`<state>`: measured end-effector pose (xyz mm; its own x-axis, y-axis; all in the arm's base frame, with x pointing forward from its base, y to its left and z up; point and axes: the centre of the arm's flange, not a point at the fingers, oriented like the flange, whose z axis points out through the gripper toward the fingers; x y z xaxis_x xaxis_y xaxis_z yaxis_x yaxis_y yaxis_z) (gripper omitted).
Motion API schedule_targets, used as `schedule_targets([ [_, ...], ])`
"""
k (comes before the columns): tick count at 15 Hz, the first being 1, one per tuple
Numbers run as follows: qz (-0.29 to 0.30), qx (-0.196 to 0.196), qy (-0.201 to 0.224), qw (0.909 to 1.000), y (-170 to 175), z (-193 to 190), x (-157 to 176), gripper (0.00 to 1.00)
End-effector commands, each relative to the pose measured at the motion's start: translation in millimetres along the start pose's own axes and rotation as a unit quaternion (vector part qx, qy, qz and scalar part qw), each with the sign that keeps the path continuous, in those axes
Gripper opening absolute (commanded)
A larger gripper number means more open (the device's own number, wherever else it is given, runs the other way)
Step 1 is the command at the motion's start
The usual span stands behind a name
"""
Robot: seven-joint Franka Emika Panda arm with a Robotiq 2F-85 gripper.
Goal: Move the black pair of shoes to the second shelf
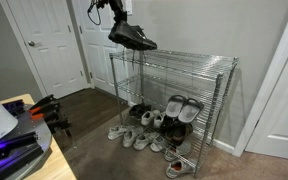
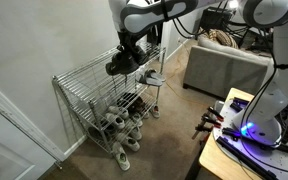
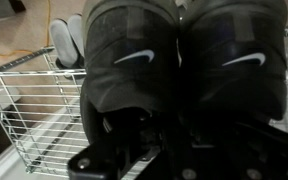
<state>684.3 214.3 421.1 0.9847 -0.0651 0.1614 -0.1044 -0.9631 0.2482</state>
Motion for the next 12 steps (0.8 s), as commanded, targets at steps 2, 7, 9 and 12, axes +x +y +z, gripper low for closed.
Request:
schedule_targets([
  [2,-0.025,-0.076,-0.079,0.9937,24,-53,-43,0.06],
  [7,-0.073,-0.154,-0.171,0.9704,53,-64,-92,0.06],
  [9,-0.092,-0.159,-0.205,0.9613,69,-49,-104,0.06],
  [12,-0.106,-0.124,-0.231,0.9591,80,12,-106,0.06],
])
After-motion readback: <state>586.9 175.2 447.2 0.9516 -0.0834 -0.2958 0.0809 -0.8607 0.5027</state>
